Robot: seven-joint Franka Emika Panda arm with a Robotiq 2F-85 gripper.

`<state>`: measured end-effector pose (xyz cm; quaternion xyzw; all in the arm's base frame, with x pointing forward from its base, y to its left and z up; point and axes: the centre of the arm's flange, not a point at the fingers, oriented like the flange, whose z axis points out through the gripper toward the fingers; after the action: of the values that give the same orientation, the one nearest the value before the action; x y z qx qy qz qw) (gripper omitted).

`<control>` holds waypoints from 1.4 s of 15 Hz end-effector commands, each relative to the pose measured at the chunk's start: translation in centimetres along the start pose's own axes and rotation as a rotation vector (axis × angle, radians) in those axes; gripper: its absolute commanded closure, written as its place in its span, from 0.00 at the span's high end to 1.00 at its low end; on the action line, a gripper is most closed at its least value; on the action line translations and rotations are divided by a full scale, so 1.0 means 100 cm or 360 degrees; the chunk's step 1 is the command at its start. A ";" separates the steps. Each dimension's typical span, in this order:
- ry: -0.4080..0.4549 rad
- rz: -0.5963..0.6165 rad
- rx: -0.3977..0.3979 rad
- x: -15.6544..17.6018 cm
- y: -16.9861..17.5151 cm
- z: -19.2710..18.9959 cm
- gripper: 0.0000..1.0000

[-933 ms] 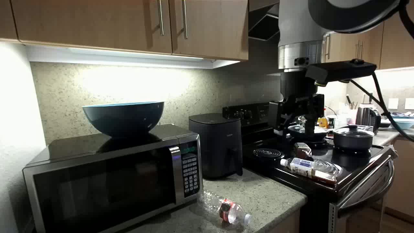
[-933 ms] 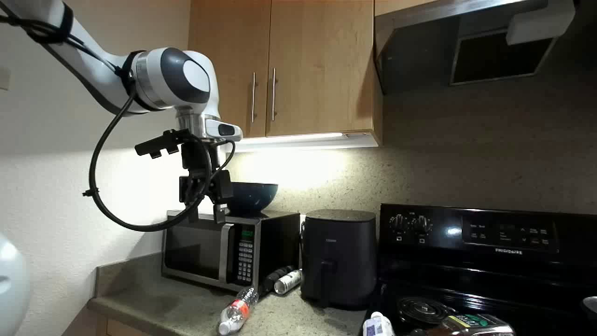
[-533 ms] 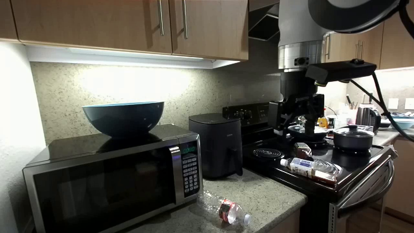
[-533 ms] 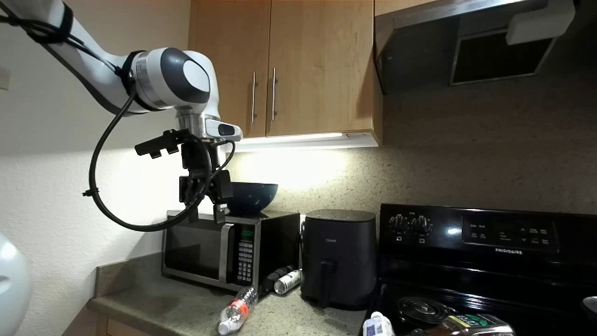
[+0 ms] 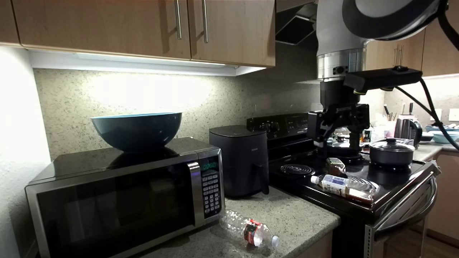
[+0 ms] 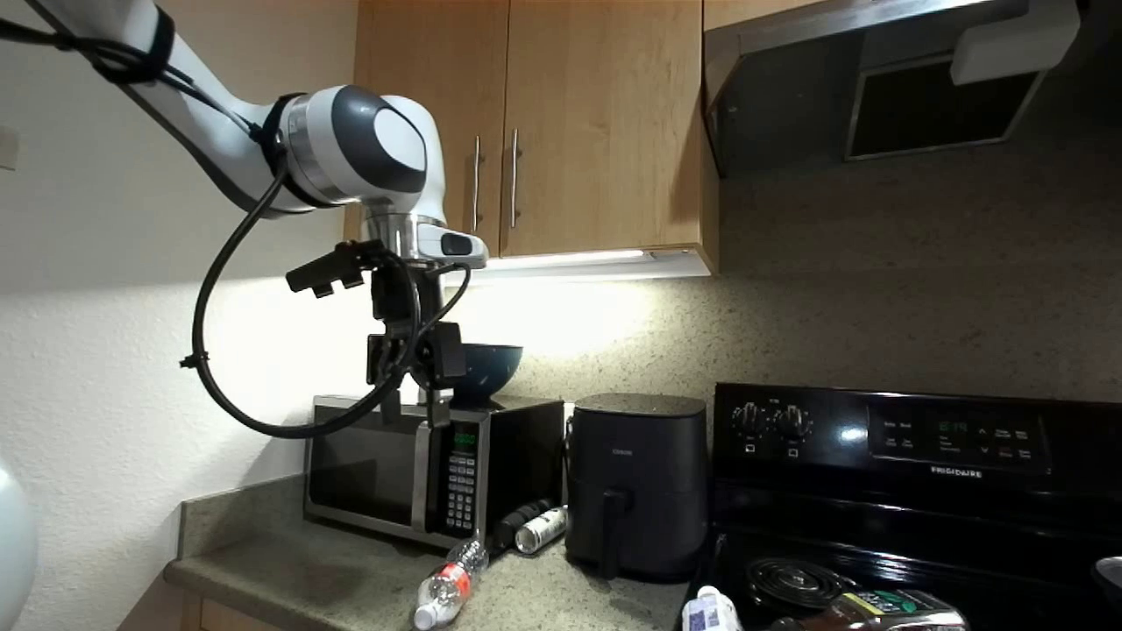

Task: Put the bottle upright

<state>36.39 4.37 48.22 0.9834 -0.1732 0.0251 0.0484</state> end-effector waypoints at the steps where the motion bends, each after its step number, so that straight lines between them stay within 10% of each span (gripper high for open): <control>1: -0.0128 0.0071 -0.0059 0.018 0.042 0.011 1.00; 12: -0.0265 0.0086 -0.0054 0.038 0.083 0.029 1.00; 21: -0.0494 -0.0612 -0.0098 0.111 0.132 0.060 1.00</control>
<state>39.25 -9.96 44.43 0.9924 -0.0507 -0.1024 0.0465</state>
